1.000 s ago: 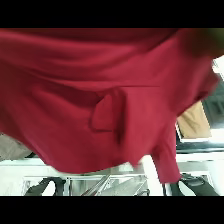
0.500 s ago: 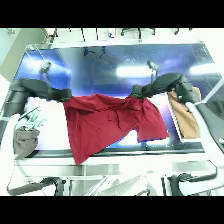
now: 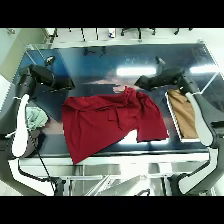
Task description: Fold the shirts.
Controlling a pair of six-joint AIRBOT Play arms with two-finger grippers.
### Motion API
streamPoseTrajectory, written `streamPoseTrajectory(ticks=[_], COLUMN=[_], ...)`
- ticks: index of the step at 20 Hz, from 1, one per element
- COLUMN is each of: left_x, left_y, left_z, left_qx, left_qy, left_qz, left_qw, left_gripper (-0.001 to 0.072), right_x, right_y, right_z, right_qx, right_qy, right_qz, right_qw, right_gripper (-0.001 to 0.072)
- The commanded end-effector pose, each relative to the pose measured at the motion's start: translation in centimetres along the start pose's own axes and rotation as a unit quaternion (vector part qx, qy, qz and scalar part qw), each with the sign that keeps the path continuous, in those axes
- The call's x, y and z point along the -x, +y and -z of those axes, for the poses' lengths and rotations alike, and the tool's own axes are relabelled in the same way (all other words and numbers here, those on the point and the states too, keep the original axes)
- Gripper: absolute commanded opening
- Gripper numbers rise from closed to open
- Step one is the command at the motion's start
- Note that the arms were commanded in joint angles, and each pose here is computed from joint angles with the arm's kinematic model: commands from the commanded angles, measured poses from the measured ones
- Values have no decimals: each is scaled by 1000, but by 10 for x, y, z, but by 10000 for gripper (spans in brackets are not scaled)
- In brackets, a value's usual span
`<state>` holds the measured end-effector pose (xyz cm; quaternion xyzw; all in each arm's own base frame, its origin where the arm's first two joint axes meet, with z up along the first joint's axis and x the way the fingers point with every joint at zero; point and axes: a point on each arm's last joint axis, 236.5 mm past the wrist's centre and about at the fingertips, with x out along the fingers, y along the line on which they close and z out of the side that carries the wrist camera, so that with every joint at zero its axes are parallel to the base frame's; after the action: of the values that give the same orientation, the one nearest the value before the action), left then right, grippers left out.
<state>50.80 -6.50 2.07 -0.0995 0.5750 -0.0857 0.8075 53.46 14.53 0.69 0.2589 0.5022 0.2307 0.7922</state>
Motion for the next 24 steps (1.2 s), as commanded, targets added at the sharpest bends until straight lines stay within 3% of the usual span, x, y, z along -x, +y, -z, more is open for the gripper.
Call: streamPoseTrajectory(ticks=[1, 5, 11, 13, 17, 20, 22, 24], left_x=[38, 50, 25, 20, 17, 6, -3, -12], left_y=[19, 23, 12, 17, 20, 2, -5, -3], left_z=[51, 139, 331, 366, 379, 360, 352, 355], left_qx=[50, 76, 118, 137, 177, 232, 251, 262], left_qy=[111, 185, 304, 312, 280, 233, 225, 241], left_qz=[-9, -17, -33, -42, -31, 42, 77, 80], left_qw=[993, 980, 945, 939, 943, 943, 938, 931], left_gripper=[696, 695, 695, 695, 694, 693, 527, 529], right_x=[54, 85, 87, 87, 86, 86, 86, 86], right_y=[-46, -111, -120, -121, -121, -122, -122, -122], right_z=[3, 30, 27, 25, 24, 23, 23, 23], right_qx=[-6, -20, 7, 17, 19, 20, 20, 20], right_qy=[45, 101, 95, 92, 89, 87, 87, 87], right_qz=[26, 79, 80, 80, 81, 82, 82, 82], right_qw=[999, 992, 992, 992, 993, 993, 993, 993], right_gripper=[490, 489, 489, 489, 489, 489, 489, 489])
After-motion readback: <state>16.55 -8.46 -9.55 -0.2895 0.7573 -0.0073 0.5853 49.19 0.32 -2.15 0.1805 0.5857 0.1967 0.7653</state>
